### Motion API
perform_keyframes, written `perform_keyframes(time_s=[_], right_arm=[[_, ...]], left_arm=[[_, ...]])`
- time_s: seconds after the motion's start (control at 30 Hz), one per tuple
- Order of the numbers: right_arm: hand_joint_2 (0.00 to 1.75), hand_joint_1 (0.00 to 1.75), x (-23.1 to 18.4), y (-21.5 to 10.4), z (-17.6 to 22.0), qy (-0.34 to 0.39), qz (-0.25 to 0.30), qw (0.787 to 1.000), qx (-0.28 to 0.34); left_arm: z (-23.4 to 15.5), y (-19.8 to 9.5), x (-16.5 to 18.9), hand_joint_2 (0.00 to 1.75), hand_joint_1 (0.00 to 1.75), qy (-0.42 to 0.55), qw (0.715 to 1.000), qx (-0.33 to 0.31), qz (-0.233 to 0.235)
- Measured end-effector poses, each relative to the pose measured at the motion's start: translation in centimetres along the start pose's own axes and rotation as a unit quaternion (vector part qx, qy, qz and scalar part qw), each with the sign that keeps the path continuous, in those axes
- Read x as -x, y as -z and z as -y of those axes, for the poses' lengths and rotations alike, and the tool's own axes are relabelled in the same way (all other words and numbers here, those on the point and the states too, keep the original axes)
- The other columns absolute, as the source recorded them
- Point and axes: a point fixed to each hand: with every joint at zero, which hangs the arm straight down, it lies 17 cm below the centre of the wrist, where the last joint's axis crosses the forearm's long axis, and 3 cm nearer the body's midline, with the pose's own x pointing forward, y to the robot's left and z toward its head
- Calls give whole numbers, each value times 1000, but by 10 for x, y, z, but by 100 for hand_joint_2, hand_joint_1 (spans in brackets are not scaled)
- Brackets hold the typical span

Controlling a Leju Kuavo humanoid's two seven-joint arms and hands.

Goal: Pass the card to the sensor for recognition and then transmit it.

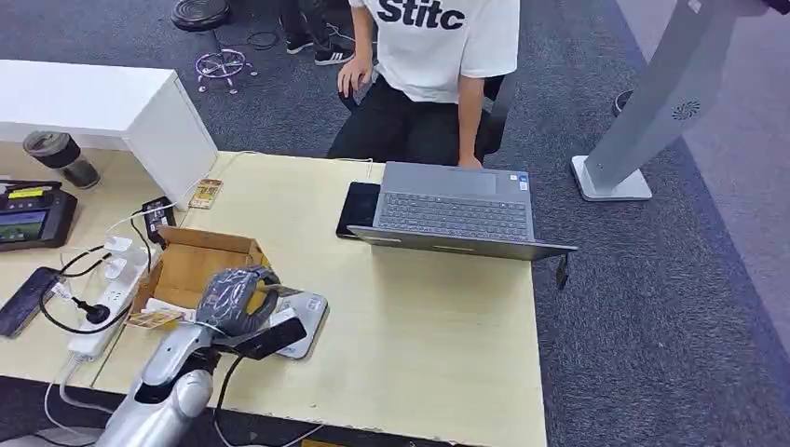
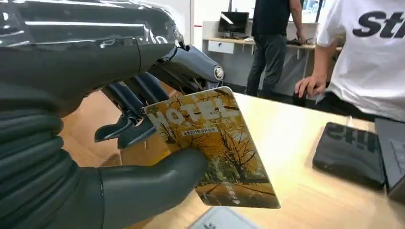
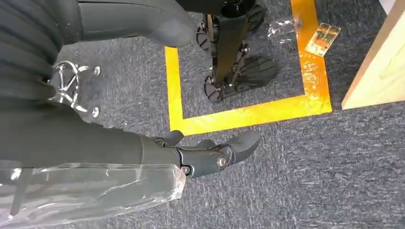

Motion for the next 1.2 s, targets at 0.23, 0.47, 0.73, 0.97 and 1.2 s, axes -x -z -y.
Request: perform_keyframes(time_s=[0.23, 0.47, 0.73, 0.97, 1.2], right_arm=[[175, 0, -2, 1, -3, -5, -1, 1000, -3], [175, 0, -3, 1, -4, -8, -1, 1000, -5], [175, 0, -3, 1, -4, -8, -1, 1000, -5], [175, 0, -3, 1, -4, -8, -1, 1000, -5], [175, 0, -3, 1, -4, -8, -1, 1000, -5]], left_arm=[[9, -1, 3, 175, 175, 6, 1000, 5, -2], [11, 0, 4, 175, 175, 7, 1000, 7, -2], [13, 0, 5, 175, 175, 7, 1000, 9, -4], [13, 0, 6, 175, 175, 7, 1000, 10, -4], [14, 0, 6, 175, 175, 7, 1000, 10, -4]])
